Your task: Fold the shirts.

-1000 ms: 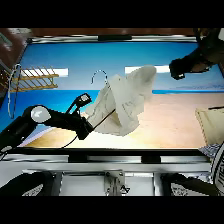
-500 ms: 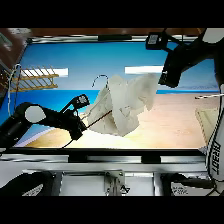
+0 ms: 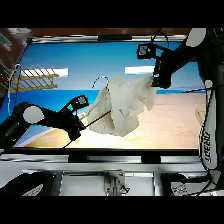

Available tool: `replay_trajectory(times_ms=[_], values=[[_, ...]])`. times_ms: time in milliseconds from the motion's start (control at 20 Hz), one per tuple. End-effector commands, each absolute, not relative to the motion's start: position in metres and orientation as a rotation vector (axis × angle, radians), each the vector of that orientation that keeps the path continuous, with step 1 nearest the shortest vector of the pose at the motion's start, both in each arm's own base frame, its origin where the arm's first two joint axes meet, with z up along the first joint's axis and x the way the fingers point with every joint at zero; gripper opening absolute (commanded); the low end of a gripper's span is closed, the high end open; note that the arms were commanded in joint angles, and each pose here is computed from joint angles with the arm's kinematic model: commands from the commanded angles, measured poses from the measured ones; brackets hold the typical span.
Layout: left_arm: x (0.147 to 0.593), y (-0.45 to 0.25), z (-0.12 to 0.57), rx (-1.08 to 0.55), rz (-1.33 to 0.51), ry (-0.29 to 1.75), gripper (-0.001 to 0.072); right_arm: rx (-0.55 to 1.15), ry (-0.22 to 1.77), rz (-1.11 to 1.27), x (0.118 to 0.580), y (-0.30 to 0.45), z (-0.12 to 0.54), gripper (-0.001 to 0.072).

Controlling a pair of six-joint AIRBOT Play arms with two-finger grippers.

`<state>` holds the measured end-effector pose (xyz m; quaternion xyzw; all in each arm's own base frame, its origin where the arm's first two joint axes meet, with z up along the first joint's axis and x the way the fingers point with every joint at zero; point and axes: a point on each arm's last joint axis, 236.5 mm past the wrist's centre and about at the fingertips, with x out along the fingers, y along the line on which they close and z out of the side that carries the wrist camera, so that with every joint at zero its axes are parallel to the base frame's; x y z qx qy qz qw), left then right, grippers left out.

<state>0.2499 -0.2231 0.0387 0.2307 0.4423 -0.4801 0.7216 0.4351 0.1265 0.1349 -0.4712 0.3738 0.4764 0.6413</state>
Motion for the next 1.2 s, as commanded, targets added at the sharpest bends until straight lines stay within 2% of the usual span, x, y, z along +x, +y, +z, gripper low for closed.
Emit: replay_trajectory(times_ms=[0, 250, 350, 400, 550, 600, 700, 750, 850, 1000, 1050, 1150], values=[[0.254, -0.223, 0.040, 0.526, -1.060, 0.953, 0.0055, -1.085, 0.834, 1.122, 0.442, 0.133, 0.124, 0.0551], [0.263, -0.226, 0.044, 0.526, -1.041, 0.913, 0.0055, -1.049, 0.865, 1.195, 0.435, 0.143, 0.109, 0.0538], [0.284, -0.227, 0.052, 0.513, -0.987, 0.837, 0.0055, -1.039, 0.912, 1.237, 0.420, 0.145, 0.106, 0.0194], [0.298, -0.225, 0.057, 0.500, -0.949, 0.797, 0.0056, -1.009, 0.946, 1.250, 0.412, 0.146, 0.105, 0.0092], [0.326, -0.212, 0.061, 0.462, -0.861, 0.755, 0.0061, -0.905, 0.999, 1.189, 0.410, 0.149, 0.108, 0.0089], [0.331, -0.208, 0.059, 0.458, -0.847, 0.756, 0.0113, -0.882, 1.003, 1.160, 0.412, 0.149, 0.110, 0.0089], [0.338, -0.202, 0.057, 0.449, -0.821, 0.755, 0.0351, -0.872, 1.003, 1.146, 0.412, 0.149, 0.113, 0.0088], [0.344, -0.198, 0.060, 0.443, -0.803, 0.743, 0.0363, -0.874, 0.998, 1.144, 0.411, 0.149, 0.115, 0.0088], [0.356, -0.189, 0.065, 0.434, -0.760, 0.715, 0.0462, -0.879, 0.986, 1.137, 0.409, 0.148, 0.122, 0.0087], [0.371, -0.171, 0.076, 0.416, -0.700, 0.689, 0.0492, -0.893, 0.964, 1.119, 0.405, 0.146, 0.135, 0.0087], [0.377, -0.165, 0.082, 0.414, -0.680, 0.677, 0.0556, -0.897, 0.954, 1.113, 0.403, 0.145, 0.140, 0.0087], [0.389, -0.152, 0.099, 0.403, -0.639, 0.646, 0.0556, -0.909, 0.942, 1.087, 0.401, 0.142, 0.149, 0.0086]])
